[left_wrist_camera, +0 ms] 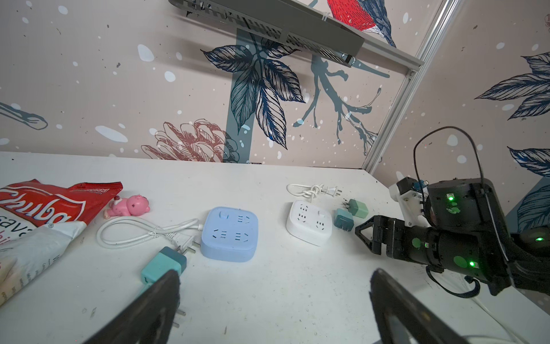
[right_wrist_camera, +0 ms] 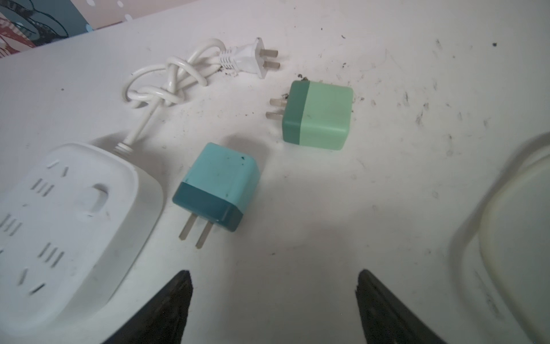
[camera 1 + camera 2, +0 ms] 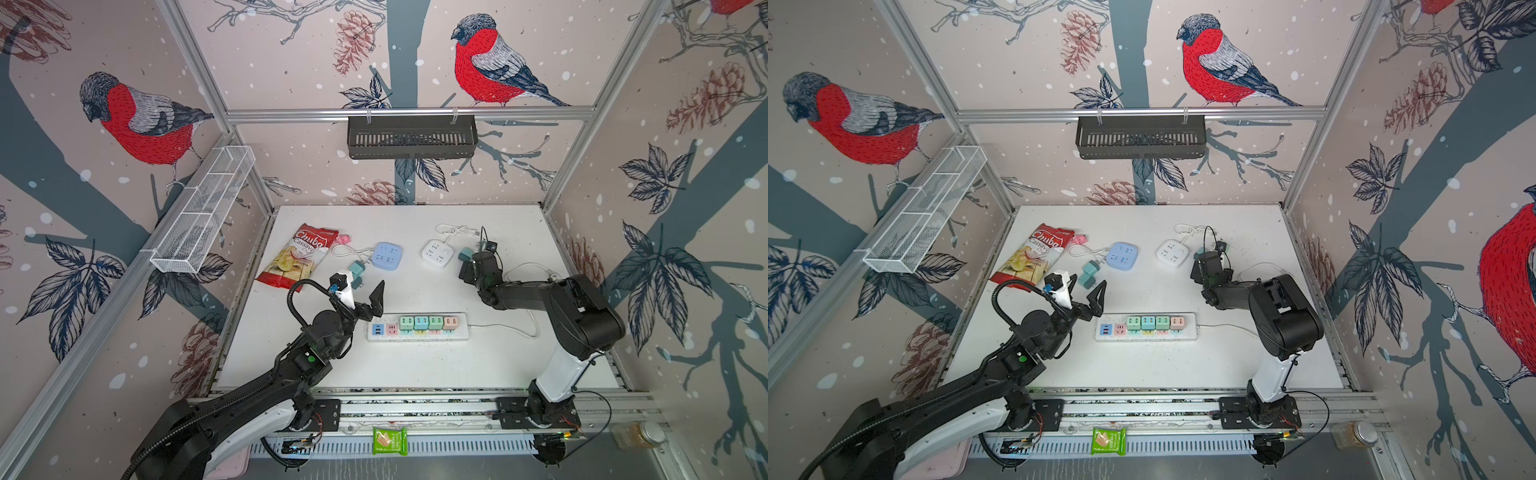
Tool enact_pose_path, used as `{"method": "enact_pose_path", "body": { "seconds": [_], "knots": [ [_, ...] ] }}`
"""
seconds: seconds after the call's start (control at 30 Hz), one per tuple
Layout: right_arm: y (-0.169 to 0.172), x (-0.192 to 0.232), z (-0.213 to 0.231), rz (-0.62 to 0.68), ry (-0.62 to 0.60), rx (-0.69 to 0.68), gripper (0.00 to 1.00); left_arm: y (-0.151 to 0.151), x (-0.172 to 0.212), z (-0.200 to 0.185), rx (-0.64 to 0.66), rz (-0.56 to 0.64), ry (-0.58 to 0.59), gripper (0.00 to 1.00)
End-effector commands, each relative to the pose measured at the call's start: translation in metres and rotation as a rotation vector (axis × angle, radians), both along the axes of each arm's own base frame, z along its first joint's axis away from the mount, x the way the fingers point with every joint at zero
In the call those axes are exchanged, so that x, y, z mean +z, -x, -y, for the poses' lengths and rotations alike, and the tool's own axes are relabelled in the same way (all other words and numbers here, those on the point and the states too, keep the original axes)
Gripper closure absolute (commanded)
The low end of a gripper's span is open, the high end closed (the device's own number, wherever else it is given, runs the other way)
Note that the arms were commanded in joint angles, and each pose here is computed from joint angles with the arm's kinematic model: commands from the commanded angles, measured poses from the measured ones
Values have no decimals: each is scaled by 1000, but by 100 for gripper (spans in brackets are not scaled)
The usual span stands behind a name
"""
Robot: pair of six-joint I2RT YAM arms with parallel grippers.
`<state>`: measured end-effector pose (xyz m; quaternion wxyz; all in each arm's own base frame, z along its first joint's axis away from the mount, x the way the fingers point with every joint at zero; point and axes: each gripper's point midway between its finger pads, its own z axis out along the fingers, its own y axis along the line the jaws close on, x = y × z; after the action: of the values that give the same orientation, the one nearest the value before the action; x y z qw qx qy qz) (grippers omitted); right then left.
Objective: Insert the plug
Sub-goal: 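Lower the right gripper onto the teal adapter and close it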
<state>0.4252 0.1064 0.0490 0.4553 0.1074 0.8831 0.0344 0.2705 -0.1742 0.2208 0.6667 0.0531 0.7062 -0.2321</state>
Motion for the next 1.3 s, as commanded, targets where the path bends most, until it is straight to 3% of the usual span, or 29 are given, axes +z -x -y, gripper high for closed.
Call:
{"method": "enact_pose_path", "body": {
  "seconds": [0.0,0.57,0.97,1.1,1.27],
  "knots": [
    [-8,17,-14,53,-46,26,12,-2,9,-2,14,23,25,1],
    [-51,-10,-24,-18,10,-6,16,-2,9,2,-3,22,26,1],
    [-50,-21,-15,-59,73,-27,26,-3,7,6,-18,8,23,1],
    [-50,-27,-16,-73,78,-23,38,-3,6,6,-18,5,20,1],
    [-51,-29,-16,-79,85,-25,39,-4,4,7,-17,0,14,1]
  ]
}}
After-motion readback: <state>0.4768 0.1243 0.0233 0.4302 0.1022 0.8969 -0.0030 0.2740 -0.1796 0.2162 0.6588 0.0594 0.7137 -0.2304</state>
